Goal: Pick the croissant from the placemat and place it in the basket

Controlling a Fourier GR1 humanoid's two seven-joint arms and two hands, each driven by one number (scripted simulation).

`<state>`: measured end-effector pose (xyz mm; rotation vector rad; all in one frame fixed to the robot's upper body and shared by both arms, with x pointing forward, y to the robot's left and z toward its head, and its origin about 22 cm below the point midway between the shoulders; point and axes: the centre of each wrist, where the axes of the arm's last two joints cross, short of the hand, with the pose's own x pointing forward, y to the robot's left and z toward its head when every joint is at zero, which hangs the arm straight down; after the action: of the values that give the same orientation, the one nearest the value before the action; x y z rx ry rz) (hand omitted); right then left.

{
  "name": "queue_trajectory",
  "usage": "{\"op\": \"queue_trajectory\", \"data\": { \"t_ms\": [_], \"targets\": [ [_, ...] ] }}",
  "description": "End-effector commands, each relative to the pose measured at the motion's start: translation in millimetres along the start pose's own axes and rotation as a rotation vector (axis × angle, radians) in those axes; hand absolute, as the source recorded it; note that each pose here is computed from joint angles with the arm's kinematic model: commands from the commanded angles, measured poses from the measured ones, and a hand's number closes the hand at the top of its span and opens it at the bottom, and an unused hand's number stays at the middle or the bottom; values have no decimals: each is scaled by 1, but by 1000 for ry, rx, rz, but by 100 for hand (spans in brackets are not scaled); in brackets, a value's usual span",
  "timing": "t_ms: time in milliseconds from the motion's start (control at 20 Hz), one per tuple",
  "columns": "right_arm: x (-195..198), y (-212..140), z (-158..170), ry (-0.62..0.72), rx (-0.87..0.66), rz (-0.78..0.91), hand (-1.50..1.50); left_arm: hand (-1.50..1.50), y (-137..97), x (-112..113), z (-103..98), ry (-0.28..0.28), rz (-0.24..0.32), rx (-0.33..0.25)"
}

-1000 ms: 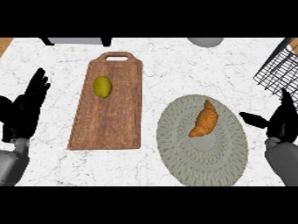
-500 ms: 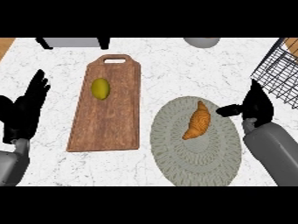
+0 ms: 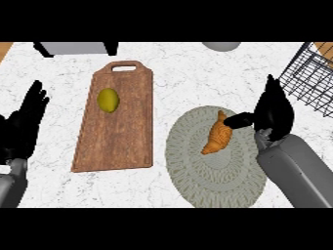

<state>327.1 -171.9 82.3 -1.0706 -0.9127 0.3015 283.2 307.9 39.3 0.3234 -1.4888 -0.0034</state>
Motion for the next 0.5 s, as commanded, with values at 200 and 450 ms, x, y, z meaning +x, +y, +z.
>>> {"op": "queue_trajectory", "data": {
  "t_ms": [200,450],
  "targets": [
    [3,7,40,190,-18,-16,-150,0,-6,1,3,4,14,-9],
    [0,35,54,196,-95,-18,-150,0,-8,11,0,-29,10,-40]
  ]
}}
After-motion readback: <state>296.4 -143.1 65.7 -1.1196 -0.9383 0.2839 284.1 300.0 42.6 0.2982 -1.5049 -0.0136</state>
